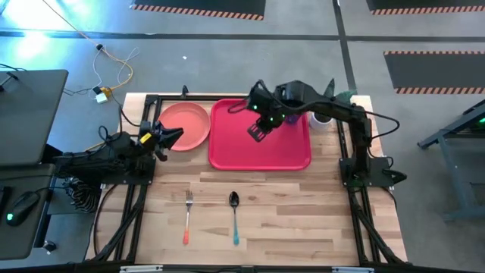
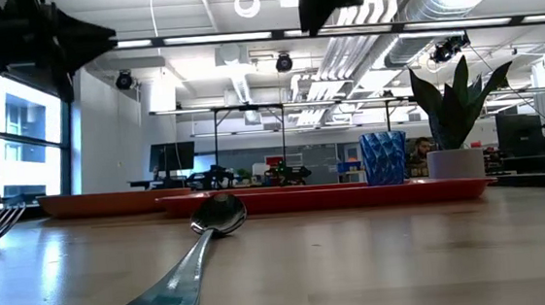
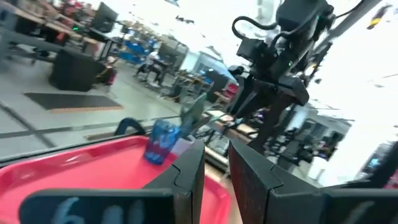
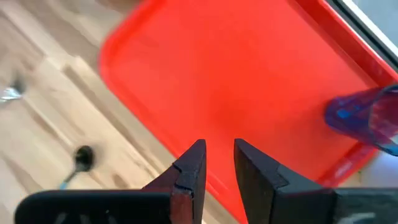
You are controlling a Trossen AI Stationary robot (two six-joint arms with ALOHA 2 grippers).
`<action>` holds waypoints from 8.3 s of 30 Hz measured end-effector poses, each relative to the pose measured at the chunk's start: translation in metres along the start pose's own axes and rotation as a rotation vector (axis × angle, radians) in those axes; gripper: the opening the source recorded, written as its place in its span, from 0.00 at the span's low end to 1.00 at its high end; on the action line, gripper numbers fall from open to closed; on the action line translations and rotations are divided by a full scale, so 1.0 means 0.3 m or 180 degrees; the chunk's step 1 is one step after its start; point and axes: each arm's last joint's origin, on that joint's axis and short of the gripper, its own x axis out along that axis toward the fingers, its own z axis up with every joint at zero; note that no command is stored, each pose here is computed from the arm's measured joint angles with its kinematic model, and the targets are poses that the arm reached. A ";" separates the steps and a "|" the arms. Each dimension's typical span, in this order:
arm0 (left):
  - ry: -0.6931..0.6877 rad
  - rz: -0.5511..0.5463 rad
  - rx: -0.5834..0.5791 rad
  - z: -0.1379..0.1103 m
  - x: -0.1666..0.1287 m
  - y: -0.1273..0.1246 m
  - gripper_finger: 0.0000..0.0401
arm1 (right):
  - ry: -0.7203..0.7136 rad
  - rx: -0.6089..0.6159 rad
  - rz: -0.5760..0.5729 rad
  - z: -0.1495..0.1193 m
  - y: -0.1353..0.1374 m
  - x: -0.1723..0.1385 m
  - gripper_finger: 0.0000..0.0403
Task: Pick and place plate/cup/fork/spoon on tray
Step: Put the fork on the left of the serving tray
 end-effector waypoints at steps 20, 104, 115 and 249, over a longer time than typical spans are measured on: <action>0.1129 0.0320 0.0832 0.151 0.039 -0.083 0.16 | -0.0500 0.0193 -0.0006 -0.199 0.247 -0.105 0.18; 0.3932 0.2738 -0.1049 0.140 0.237 -0.177 0.16 | -0.0397 -0.0510 -0.0118 -0.224 0.253 -0.107 0.18; 0.4509 0.2986 -0.0927 0.079 0.205 -0.230 0.16 | -0.0394 -0.0585 -0.0121 -0.224 0.254 -0.107 0.18; 0.2865 0.2882 -0.1760 -0.346 0.252 -0.553 0.02 | -0.0328 -0.1333 -0.0059 -0.228 0.250 -0.117 0.18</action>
